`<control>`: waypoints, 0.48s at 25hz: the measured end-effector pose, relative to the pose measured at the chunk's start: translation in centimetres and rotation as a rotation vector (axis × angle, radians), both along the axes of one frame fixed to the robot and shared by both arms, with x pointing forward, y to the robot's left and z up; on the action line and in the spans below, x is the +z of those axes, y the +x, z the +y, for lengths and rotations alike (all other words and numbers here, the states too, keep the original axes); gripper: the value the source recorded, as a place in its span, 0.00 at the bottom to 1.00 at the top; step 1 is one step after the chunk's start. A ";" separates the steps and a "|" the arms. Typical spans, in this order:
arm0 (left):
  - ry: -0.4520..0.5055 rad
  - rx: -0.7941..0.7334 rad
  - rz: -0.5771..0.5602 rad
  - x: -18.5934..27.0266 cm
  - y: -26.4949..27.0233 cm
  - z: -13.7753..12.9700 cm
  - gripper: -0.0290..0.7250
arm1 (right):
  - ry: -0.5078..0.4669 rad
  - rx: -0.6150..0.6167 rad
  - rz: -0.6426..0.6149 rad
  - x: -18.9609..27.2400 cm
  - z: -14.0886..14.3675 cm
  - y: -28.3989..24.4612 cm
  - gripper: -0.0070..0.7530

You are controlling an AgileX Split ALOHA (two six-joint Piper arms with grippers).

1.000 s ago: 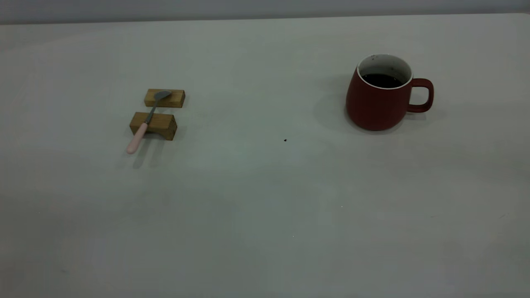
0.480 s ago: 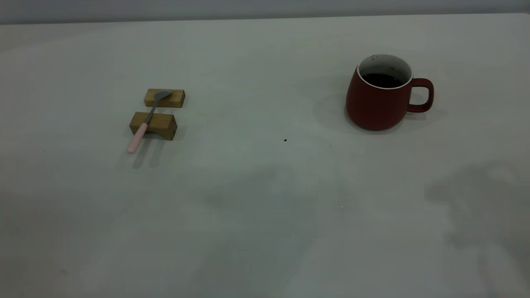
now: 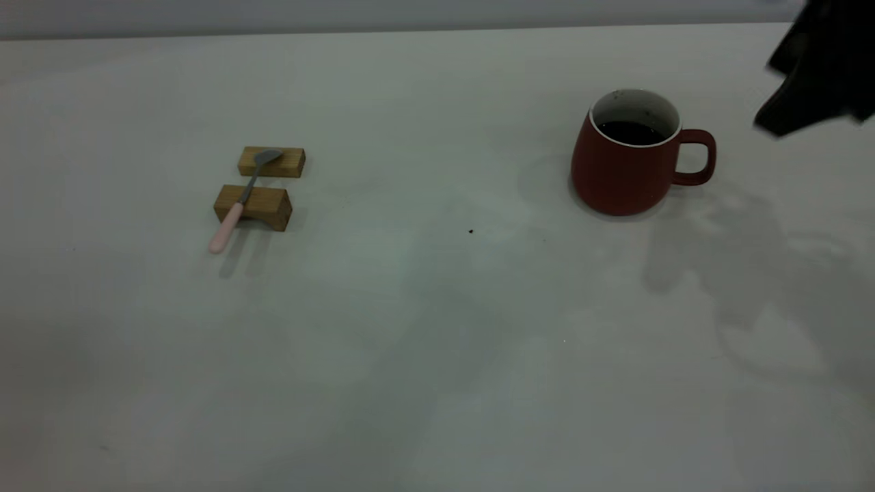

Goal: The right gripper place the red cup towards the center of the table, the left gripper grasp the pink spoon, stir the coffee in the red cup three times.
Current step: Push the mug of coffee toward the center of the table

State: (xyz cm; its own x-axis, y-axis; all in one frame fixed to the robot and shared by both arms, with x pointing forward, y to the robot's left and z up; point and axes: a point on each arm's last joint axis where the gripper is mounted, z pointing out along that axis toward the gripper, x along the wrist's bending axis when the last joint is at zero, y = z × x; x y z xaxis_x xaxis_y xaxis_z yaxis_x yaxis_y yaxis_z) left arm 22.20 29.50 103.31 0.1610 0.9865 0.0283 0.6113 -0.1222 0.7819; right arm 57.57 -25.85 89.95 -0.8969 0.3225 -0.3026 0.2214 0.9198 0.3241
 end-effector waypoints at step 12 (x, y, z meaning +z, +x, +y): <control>0.000 0.000 0.000 0.0 0.0 0.0 0.58 | 0.027 0.045 -0.010 -6.2 -1.4 5.7 0.78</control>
